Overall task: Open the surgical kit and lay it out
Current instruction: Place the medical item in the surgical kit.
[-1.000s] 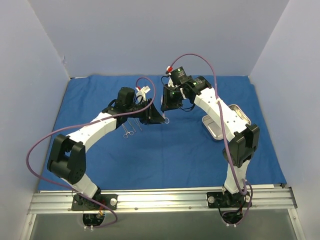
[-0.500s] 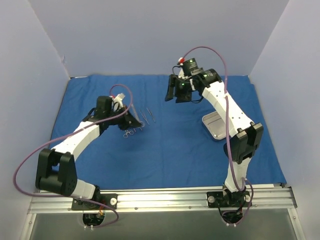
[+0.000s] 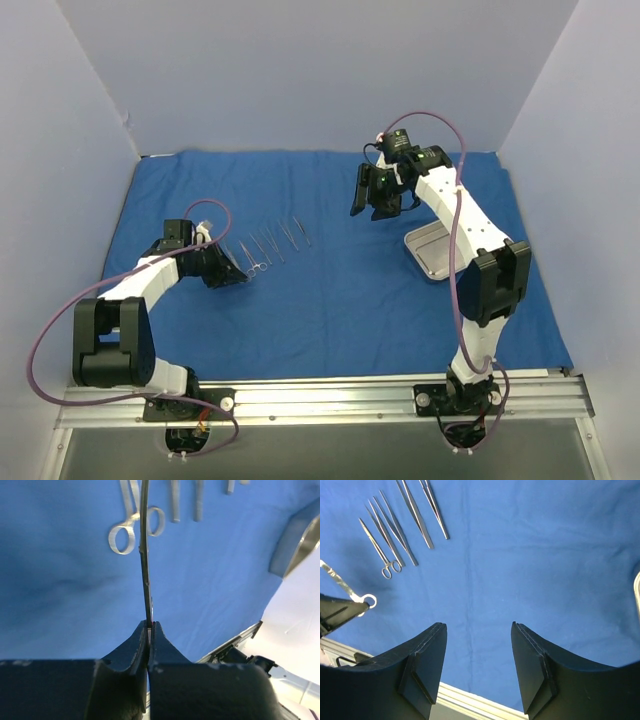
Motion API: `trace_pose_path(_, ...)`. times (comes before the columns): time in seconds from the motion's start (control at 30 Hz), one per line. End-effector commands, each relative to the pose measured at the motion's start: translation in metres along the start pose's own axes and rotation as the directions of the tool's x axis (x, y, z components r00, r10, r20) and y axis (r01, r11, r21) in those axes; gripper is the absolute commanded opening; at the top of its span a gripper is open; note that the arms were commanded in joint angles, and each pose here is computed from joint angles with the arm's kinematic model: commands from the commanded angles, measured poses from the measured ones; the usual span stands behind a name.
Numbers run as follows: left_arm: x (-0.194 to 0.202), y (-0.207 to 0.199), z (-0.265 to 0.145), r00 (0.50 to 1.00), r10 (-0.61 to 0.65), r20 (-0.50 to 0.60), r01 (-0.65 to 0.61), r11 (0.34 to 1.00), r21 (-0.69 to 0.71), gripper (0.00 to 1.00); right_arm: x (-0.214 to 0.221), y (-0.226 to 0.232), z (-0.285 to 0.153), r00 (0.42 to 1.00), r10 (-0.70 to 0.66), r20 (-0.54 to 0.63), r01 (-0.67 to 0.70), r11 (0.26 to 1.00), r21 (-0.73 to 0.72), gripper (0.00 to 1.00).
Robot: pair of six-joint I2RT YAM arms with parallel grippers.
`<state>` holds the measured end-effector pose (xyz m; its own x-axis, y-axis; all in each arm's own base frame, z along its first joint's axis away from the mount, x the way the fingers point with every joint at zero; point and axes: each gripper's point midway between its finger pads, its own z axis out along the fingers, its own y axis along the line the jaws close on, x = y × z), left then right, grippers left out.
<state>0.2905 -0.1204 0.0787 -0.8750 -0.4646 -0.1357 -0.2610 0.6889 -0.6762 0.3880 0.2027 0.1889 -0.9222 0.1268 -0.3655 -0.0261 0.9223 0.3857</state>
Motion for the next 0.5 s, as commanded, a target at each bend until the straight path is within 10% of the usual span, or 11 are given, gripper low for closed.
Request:
trace_pose_path(0.0, -0.009, 0.012, -0.001, 1.000, 0.003, 0.002, -0.003, 1.000, -0.017, 0.02, -0.001, 0.008, -0.023, 0.999, -0.025, 0.037, 0.026, 0.999, -0.041, 0.54)
trace_pose_path(0.47, -0.023, 0.032, 0.014, 0.999, -0.019, -0.047, 0.016, 0.997, -0.078, 0.02, 0.001, -0.004, -0.012, 1.000, 0.005, 0.015, -0.005, 0.999, -0.036, 0.54)
